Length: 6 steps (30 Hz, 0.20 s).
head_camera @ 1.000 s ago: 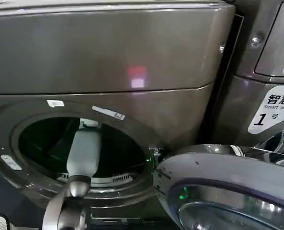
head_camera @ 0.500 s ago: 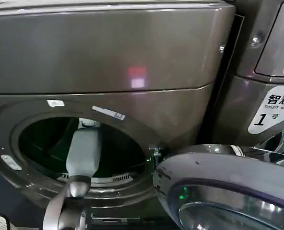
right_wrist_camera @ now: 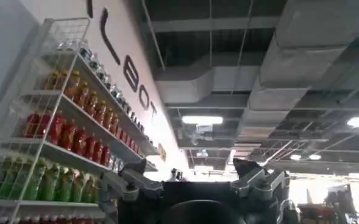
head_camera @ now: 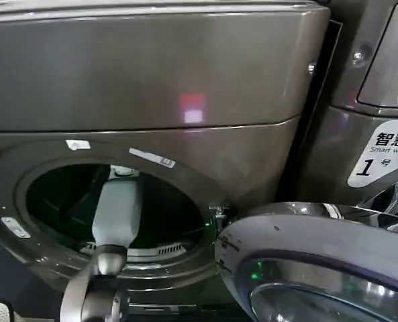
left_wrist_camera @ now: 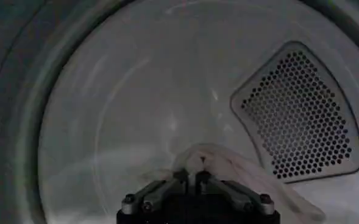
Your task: Grasp the clothes from the dryer.
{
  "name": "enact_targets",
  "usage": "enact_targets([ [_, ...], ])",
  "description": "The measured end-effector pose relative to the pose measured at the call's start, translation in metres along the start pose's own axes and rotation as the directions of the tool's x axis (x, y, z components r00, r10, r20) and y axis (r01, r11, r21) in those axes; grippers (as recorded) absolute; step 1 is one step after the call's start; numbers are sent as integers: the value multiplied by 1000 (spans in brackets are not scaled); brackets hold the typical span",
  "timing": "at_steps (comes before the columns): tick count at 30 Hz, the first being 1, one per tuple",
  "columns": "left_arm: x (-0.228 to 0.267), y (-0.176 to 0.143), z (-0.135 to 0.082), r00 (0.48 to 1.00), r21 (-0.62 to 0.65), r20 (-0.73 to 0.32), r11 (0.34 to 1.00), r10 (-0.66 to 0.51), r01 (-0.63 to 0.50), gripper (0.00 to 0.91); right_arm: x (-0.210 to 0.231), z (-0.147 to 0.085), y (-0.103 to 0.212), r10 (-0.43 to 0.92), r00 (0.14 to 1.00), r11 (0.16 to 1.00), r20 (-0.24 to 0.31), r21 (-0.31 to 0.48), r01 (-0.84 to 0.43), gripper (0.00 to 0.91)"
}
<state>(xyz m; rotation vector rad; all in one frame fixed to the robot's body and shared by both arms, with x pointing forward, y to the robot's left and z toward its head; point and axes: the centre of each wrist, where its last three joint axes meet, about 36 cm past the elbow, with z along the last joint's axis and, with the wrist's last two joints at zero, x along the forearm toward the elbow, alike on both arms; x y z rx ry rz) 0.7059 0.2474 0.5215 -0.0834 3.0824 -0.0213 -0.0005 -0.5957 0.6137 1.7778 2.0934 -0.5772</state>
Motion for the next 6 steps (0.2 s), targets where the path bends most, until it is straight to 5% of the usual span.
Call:
enact_targets([
  [6,-1,2,0,1000,0,-1,1000,1,-1,0,0,-3,-3,12,1000,1000,-5,7,-12,907],
])
